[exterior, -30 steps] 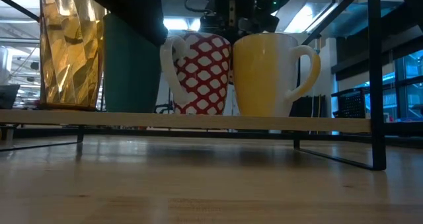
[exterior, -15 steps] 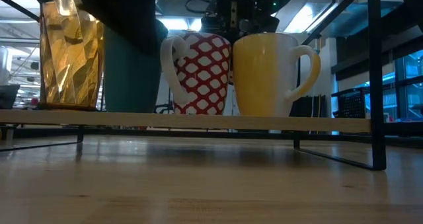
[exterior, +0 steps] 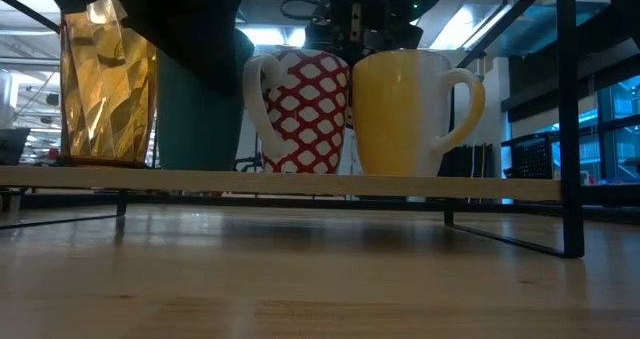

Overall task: Stack small to large cups/mugs on shelf
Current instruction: Adjust the red mug on the shelf

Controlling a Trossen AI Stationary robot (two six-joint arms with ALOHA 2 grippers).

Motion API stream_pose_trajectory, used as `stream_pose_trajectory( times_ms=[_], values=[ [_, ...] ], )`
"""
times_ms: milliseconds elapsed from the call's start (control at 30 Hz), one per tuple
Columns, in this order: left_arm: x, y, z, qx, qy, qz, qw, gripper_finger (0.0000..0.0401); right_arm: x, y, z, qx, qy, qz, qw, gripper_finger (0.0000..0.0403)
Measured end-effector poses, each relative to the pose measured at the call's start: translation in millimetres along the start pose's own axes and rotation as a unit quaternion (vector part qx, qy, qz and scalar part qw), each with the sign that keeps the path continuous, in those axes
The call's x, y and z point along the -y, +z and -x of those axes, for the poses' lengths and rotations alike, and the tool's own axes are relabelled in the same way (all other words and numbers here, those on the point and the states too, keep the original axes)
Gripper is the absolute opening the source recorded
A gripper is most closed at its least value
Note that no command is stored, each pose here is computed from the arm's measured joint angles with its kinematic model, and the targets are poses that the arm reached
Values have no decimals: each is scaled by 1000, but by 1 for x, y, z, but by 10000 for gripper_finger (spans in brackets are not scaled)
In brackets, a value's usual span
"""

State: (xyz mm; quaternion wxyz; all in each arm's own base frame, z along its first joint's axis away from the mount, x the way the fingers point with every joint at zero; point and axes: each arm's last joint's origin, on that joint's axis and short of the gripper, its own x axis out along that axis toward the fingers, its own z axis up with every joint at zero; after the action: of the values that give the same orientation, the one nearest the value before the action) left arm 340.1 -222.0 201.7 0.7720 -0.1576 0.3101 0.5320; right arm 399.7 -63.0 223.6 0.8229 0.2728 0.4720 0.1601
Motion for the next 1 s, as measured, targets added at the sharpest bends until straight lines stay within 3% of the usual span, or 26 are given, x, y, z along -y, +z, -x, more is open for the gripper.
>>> stream_pose_trajectory(
  times_ms=[367,1000],
  values=[
    [3,8,-7,30,-4,6,1000,0,0,0,0,0,0,4,1000,3],
    [7,2,-2,24,-32,28,999,0,-8,-1,-6,-5,3,20,1000,3]
  ],
)
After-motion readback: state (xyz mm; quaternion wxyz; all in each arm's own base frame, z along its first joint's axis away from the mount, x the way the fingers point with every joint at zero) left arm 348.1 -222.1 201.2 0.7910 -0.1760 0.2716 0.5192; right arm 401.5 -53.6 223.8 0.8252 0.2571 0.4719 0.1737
